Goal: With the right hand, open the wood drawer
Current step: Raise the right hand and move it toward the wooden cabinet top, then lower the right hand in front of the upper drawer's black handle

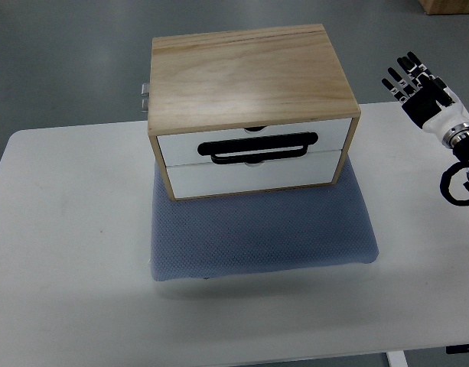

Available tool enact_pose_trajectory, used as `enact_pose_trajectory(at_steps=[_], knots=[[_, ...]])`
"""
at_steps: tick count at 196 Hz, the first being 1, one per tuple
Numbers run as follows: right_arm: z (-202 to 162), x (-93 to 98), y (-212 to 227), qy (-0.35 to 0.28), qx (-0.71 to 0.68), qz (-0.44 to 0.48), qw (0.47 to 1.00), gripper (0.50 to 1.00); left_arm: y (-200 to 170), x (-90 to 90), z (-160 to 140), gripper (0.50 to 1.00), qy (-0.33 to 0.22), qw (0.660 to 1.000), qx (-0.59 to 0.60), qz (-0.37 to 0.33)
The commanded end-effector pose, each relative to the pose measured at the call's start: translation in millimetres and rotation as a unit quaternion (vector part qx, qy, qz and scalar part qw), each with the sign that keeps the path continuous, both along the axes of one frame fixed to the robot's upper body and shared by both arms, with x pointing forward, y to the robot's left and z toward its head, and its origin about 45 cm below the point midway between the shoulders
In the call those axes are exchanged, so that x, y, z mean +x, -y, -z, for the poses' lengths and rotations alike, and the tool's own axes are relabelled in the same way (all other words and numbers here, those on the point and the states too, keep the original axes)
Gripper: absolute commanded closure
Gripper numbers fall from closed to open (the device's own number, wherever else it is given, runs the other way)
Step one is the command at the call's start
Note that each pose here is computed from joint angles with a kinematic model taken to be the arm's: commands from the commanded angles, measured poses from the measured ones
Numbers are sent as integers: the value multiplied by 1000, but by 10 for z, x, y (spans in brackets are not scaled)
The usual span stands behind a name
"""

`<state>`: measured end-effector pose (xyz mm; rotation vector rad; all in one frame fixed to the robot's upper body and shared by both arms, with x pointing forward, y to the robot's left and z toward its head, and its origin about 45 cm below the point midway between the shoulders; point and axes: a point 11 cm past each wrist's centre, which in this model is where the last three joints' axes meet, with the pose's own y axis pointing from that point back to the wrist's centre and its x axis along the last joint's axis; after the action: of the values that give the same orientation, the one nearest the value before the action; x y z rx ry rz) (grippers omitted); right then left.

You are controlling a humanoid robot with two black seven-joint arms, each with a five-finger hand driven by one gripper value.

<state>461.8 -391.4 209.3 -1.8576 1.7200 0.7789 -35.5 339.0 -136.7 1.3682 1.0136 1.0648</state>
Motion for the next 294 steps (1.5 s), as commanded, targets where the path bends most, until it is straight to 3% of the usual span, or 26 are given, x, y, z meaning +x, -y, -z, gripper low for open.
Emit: enact_pose_trajectory(at_steps=[1, 66, 101, 125, 155, 195, 294], knots=[[-100, 7, 116, 7, -11, 6, 1000, 556, -17, 7, -2, 500, 1, 1000, 2, 1], [-691, 189, 274, 48, -99, -6, 994, 556, -12, 7, -1, 500, 1, 1000, 2, 0], [-993, 150, 320, 66, -182, -43, 980, 556, -12, -3, -1, 500, 0, 1000, 2, 1], [-1398, 127, 195, 110, -274, -89, 951, 556, -12, -3, -1, 500, 0, 1000, 2, 1], [-1838, 24, -102, 168, -374, -166, 897, 556, -12, -3, -1, 500, 0, 1000, 2, 1], [-2128, -259, -381, 183, -436, -292, 831, 556, -12, -3, -1, 500, 0, 1000, 2, 1], [-2206, -883, -1338, 225, -534, -468, 667, 556, -12, -2, -1, 500, 0, 1000, 2, 0]])
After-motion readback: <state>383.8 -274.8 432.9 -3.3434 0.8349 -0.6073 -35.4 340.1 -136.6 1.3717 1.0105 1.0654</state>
